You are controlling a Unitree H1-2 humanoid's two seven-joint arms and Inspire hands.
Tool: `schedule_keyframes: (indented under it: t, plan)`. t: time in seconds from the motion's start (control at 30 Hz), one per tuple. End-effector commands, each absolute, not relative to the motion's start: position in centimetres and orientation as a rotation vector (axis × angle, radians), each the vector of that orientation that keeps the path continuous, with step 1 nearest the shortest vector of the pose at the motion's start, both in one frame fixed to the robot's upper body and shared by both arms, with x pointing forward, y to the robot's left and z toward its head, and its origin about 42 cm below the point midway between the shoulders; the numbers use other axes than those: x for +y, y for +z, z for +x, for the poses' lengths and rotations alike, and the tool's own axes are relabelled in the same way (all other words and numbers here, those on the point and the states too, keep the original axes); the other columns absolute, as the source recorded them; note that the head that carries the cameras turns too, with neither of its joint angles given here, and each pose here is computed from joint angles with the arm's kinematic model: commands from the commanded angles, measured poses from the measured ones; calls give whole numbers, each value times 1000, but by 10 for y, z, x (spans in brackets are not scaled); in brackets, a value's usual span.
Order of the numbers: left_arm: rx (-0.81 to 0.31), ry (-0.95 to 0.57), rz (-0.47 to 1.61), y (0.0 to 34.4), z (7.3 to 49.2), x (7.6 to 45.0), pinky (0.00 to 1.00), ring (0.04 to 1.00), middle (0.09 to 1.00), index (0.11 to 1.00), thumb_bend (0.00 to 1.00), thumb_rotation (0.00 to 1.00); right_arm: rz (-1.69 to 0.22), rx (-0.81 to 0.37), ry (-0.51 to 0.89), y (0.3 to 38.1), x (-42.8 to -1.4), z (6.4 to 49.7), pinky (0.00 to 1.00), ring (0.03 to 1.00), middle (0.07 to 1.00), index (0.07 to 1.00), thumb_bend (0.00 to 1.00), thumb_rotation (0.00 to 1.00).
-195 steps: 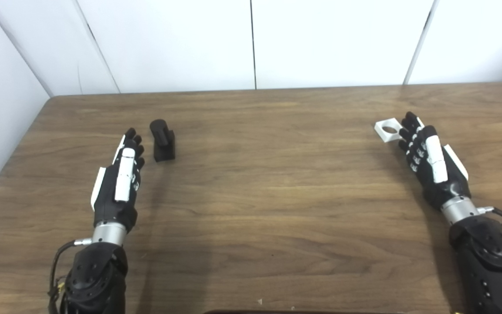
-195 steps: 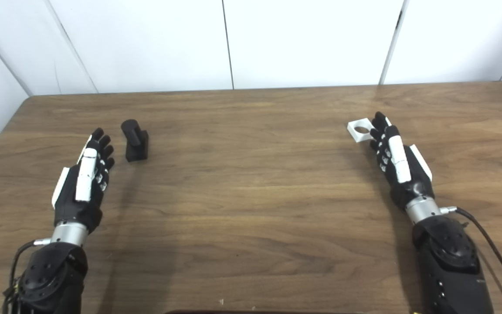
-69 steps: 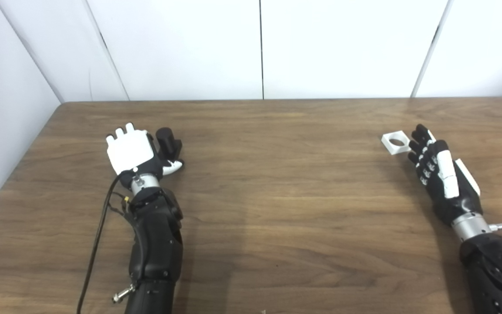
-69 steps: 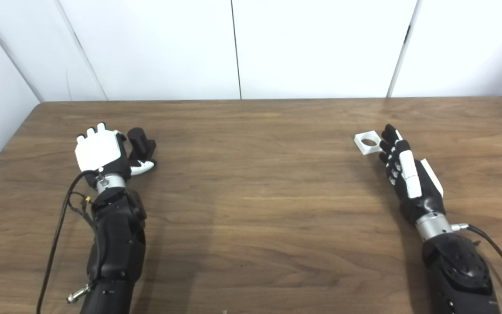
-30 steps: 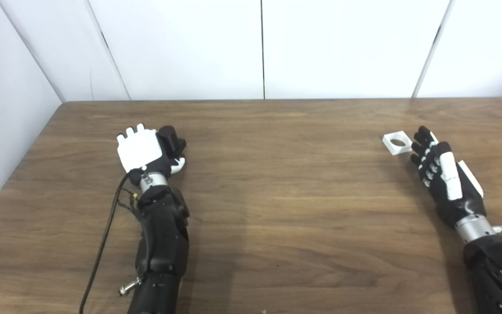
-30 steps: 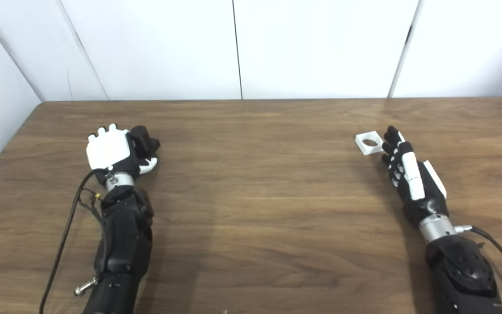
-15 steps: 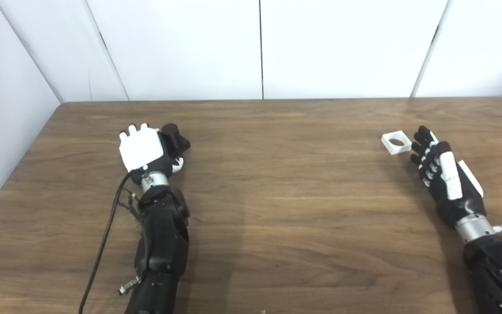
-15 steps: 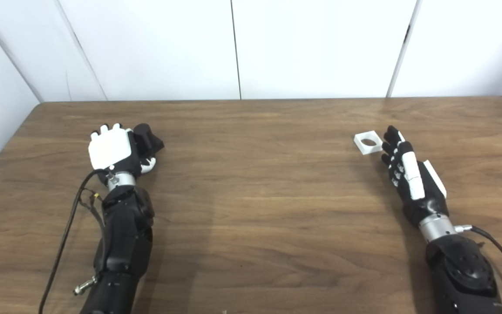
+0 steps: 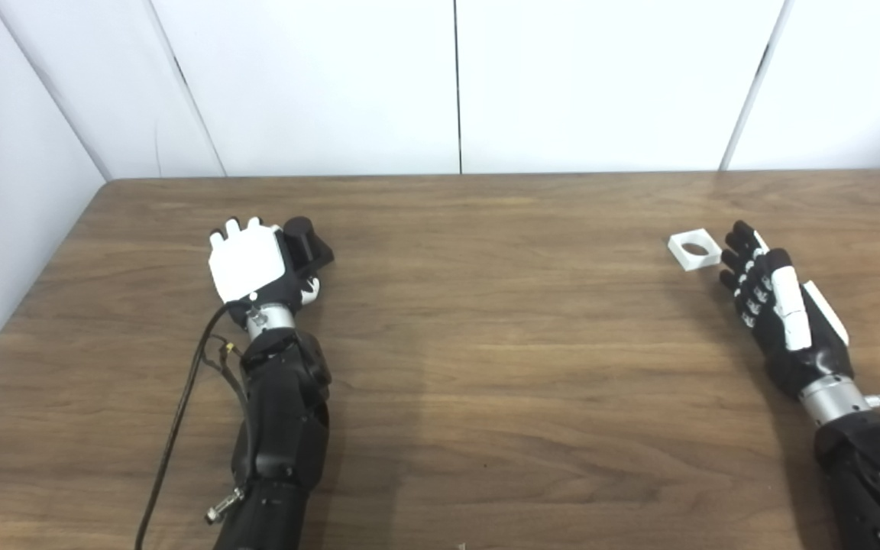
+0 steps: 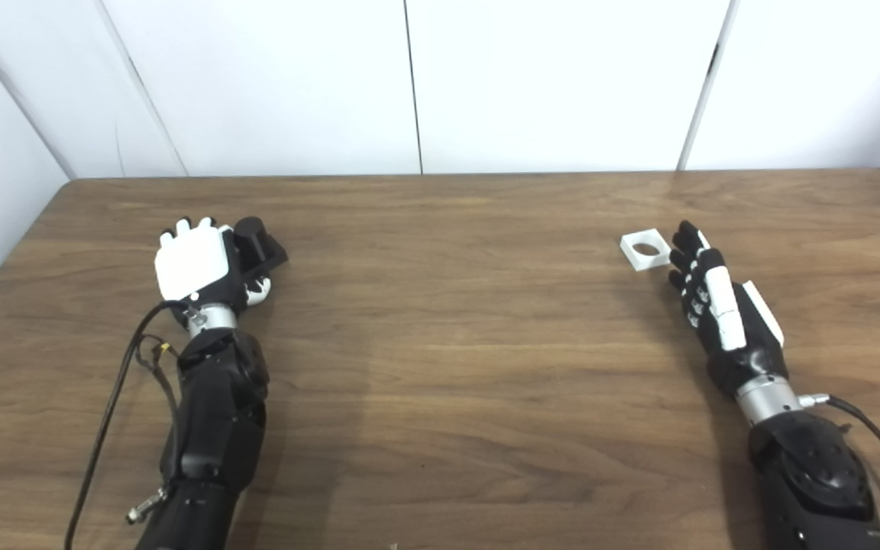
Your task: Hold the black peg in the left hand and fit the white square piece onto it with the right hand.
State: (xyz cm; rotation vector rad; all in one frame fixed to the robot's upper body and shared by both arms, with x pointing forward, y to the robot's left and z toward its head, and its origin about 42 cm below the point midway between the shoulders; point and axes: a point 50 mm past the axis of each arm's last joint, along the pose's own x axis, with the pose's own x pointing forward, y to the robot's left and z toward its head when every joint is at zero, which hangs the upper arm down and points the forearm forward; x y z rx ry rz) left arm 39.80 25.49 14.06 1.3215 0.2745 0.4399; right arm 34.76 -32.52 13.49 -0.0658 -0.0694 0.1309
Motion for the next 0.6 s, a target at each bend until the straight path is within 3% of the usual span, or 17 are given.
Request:
schedule_keyframes:
  t: [0.0, 0.57]
  plan:
    - [224, 495, 1332, 156, 401, 262, 1000, 1000, 932, 678, 715, 136, -70, -109, 134, 142, -328, 350, 1000, 1000, 1000, 1000, 572, 1000]
    - [157, 374, 1268, 159, 385, 244, 1000, 1000, 913, 566, 729, 103, -63, -99, 129, 143, -328, 348, 1000, 1000, 1000, 1000, 581, 1000]
